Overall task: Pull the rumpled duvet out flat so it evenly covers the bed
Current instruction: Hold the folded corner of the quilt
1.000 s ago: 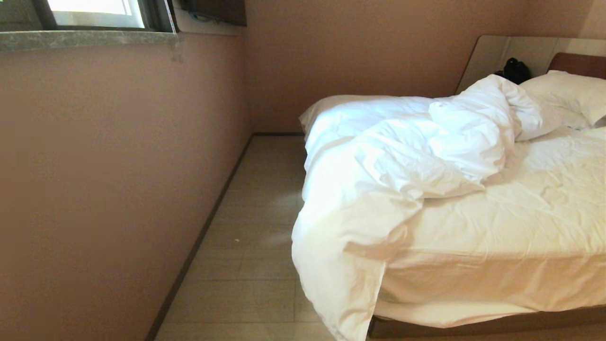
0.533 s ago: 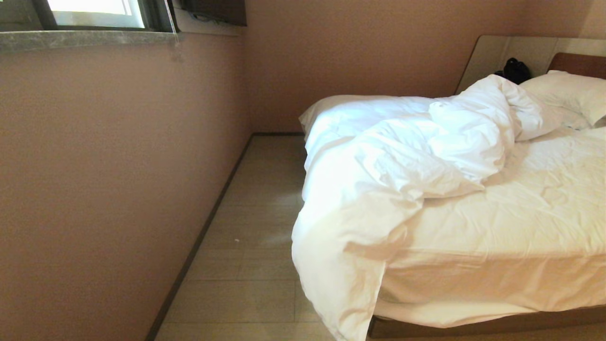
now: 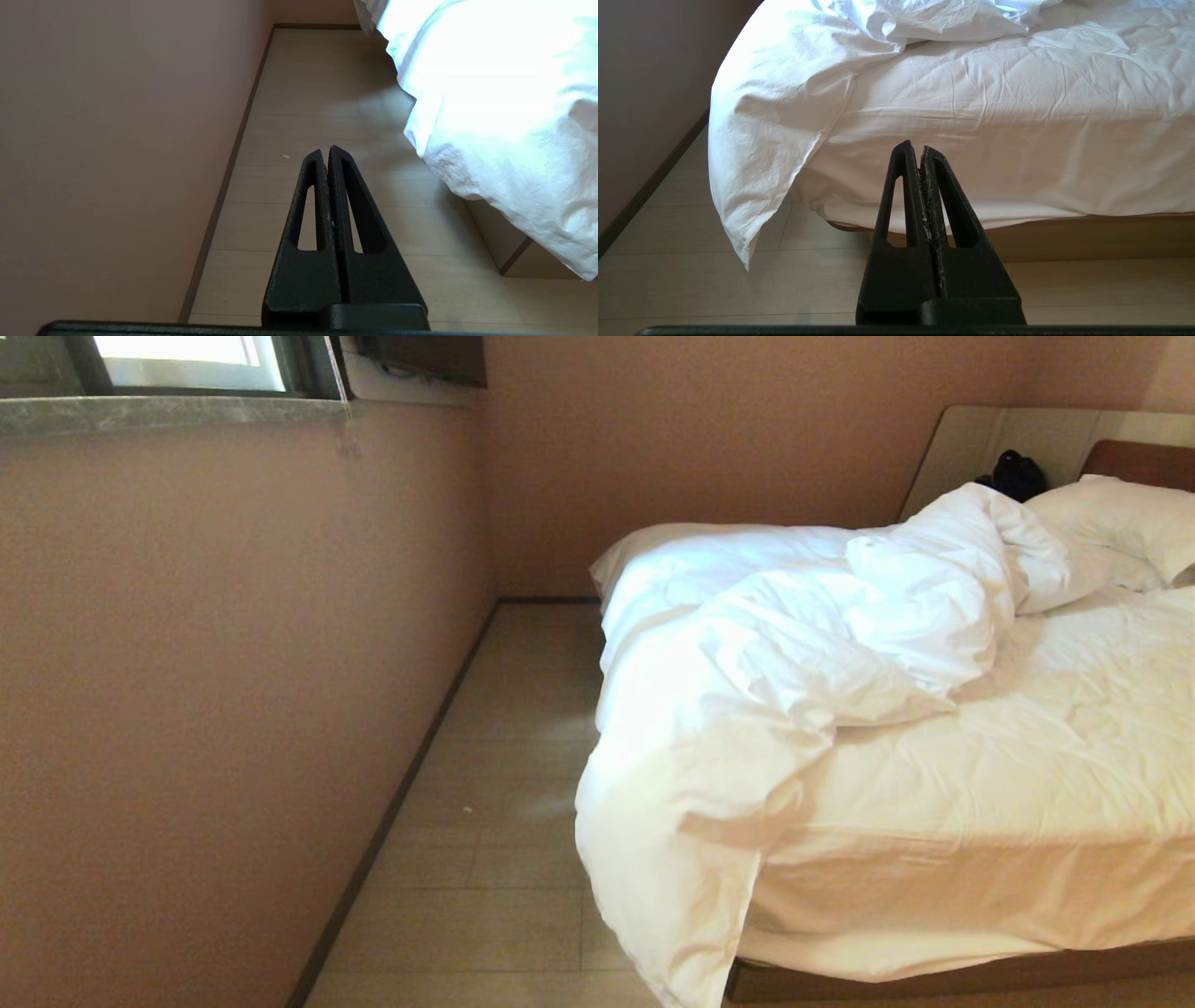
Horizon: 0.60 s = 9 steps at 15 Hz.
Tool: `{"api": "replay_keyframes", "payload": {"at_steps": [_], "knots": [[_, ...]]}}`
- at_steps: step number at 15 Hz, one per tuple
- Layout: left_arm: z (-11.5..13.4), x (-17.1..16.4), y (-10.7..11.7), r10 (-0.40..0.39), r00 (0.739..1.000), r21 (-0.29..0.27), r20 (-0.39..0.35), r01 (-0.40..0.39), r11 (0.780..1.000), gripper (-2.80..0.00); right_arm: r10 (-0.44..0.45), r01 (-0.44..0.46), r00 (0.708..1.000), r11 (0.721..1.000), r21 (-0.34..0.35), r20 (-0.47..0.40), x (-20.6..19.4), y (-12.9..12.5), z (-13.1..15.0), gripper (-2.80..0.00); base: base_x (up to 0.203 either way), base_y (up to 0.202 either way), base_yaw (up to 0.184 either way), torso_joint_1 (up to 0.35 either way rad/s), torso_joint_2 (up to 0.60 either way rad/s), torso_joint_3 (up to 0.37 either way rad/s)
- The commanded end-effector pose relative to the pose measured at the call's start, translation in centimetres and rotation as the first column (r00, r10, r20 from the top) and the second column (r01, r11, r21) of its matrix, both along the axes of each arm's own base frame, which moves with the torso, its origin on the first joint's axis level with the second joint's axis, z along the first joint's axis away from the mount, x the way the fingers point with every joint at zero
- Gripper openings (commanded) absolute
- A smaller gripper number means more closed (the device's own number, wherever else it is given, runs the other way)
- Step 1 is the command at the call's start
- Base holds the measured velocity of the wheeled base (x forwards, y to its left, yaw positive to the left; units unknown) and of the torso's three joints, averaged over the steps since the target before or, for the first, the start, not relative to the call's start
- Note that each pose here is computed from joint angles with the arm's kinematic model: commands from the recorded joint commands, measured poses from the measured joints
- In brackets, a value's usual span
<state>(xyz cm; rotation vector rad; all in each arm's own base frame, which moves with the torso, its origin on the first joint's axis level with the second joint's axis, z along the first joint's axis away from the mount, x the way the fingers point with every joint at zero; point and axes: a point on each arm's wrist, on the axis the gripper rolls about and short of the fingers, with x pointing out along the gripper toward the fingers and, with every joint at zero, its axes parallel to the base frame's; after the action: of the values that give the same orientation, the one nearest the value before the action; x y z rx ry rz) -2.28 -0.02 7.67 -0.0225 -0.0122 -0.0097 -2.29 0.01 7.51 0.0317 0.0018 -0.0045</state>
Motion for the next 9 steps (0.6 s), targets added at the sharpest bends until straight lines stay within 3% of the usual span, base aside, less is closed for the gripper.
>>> {"api": "replay_keyframes", "payload": {"at_steps": [1, 9], "knots": [[0.0, 0.0, 0.0, 0.0, 1.0, 0.0, 0.0, 0.0, 1.0, -2.8, 0.0, 0.0, 1.0, 1.0, 0.001, -0.001, 0.01, 0.0, 0.0, -2.8, 0.0, 0.0, 0.0, 0.0, 0.0, 0.0], [-0.02, 0.0, 0.0, -0.001, 1.0, 0.004, -0.002, 0.001, 1.0, -2.8, 0.0, 0.0, 1.0, 1.0, 0.0, -0.001, 0.01, 0.0, 0.0, -2.8, 0.0, 0.0, 0.0, 0.0, 0.0, 0.0]]}}
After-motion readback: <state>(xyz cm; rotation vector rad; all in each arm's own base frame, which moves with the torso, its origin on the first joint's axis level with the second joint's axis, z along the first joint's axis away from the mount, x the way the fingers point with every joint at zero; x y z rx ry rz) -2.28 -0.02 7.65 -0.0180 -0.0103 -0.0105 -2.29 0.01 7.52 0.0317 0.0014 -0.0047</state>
